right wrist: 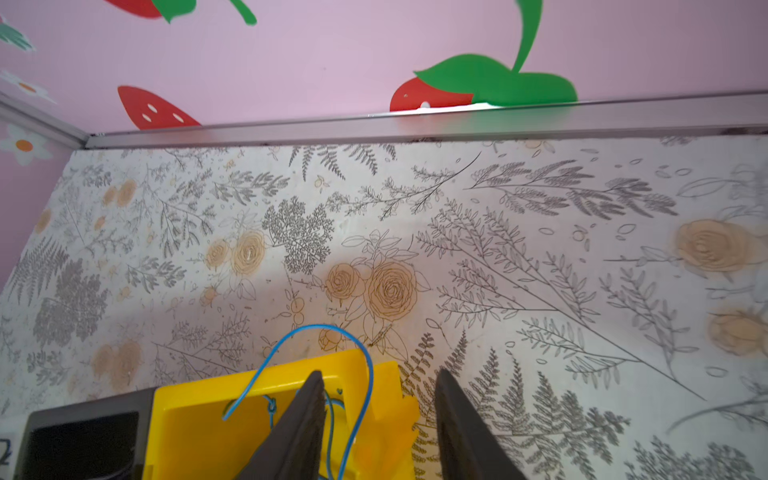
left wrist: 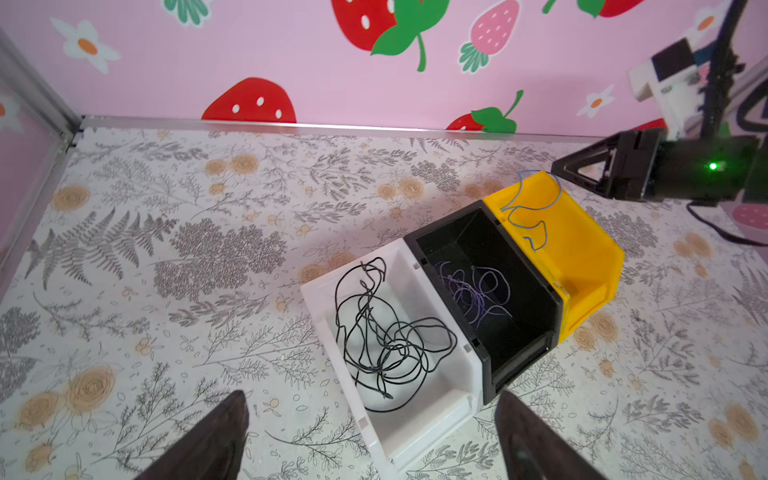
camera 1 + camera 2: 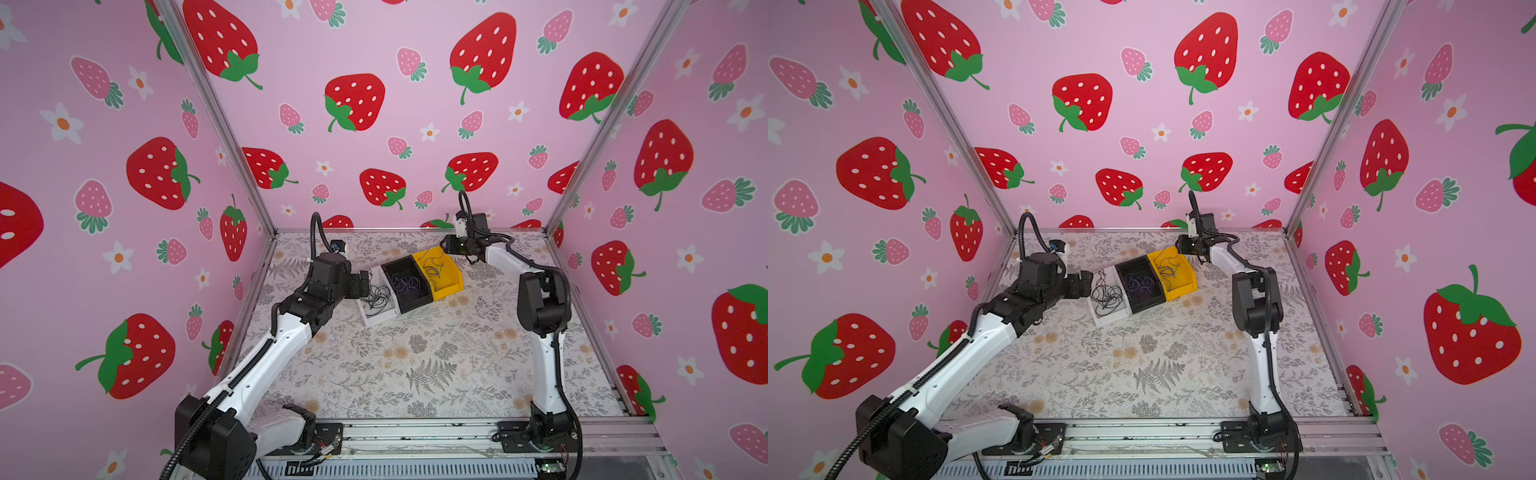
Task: Untangle the cables
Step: 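Lower the blue cable into the yellow bin and open the right gripper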
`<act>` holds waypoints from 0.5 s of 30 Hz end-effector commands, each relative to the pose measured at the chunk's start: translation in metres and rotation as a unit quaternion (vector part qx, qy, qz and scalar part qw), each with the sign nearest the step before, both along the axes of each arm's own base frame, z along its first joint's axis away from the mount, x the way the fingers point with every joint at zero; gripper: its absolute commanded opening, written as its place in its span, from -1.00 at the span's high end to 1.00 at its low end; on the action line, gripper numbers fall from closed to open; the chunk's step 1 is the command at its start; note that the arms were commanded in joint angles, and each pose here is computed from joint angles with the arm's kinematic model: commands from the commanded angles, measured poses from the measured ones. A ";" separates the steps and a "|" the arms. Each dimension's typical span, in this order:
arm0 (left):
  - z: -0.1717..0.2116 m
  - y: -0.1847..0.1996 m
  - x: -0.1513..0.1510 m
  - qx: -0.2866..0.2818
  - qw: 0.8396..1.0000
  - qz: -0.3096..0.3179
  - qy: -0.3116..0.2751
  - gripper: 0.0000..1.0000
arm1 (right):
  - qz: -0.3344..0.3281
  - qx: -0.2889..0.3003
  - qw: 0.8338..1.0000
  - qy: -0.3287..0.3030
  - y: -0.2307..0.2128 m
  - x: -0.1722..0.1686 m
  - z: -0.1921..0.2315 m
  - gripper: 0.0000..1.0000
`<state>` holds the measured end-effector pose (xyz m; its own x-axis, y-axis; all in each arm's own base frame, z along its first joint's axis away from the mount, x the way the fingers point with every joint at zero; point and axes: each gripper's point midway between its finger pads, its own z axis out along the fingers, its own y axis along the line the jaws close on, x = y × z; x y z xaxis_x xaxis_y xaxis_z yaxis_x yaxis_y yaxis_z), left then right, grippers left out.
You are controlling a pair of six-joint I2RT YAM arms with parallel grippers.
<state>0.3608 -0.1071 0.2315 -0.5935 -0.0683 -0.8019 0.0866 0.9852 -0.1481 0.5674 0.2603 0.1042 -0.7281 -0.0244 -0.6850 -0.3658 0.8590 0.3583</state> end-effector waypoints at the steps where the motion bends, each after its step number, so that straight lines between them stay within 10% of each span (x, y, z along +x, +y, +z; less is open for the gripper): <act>1: -0.019 0.009 -0.005 -0.031 0.999 0.023 0.039 -0.87 | 0.031 0.015 0.999 0.003 0.008 -0.001 -0.002 0.20; 15: -0.035 0.009 -0.004 -0.040 0.997 0.027 0.061 -0.85 | 0.038 0.024 0.998 -0.035 0.010 0.006 0.008 0.48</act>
